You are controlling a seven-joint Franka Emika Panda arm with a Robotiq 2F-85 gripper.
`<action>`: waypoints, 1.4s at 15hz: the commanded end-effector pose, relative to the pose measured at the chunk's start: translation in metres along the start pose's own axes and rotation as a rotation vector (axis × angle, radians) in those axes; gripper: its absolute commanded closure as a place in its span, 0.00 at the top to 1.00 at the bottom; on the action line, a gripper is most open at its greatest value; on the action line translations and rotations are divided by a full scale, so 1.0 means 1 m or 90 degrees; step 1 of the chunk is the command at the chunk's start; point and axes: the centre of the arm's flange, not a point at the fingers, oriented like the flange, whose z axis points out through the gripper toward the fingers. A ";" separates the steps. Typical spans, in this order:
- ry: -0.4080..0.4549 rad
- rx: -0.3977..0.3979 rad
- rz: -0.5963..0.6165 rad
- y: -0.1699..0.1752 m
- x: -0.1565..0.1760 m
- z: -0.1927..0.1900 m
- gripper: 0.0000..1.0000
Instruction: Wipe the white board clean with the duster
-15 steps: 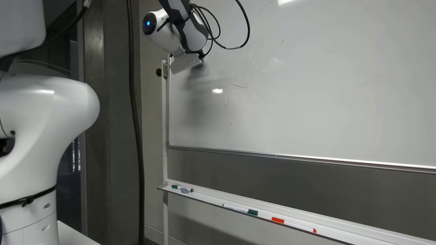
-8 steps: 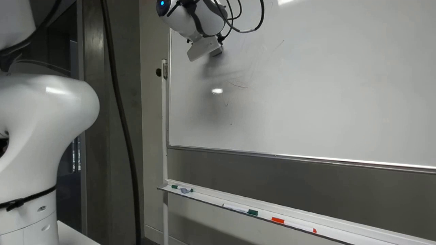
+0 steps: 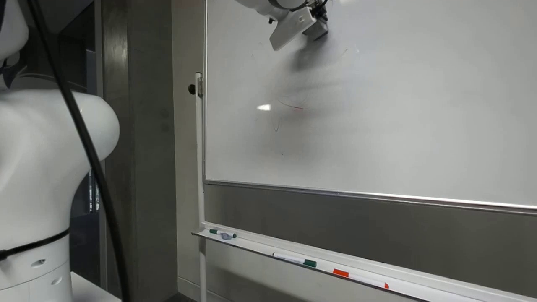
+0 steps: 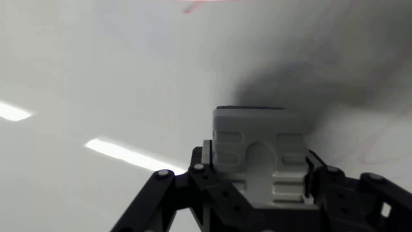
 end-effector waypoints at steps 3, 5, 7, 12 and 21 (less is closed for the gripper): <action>-0.052 -0.169 0.009 0.081 0.019 -0.005 0.38; -0.066 -0.182 0.004 0.079 0.012 -0.003 0.38; -0.075 -0.171 -0.002 0.064 0.007 0.003 0.38; -0.058 -0.068 0.001 -0.008 -0.011 0.023 0.38; -0.091 0.037 0.088 -0.078 -0.075 0.037 0.38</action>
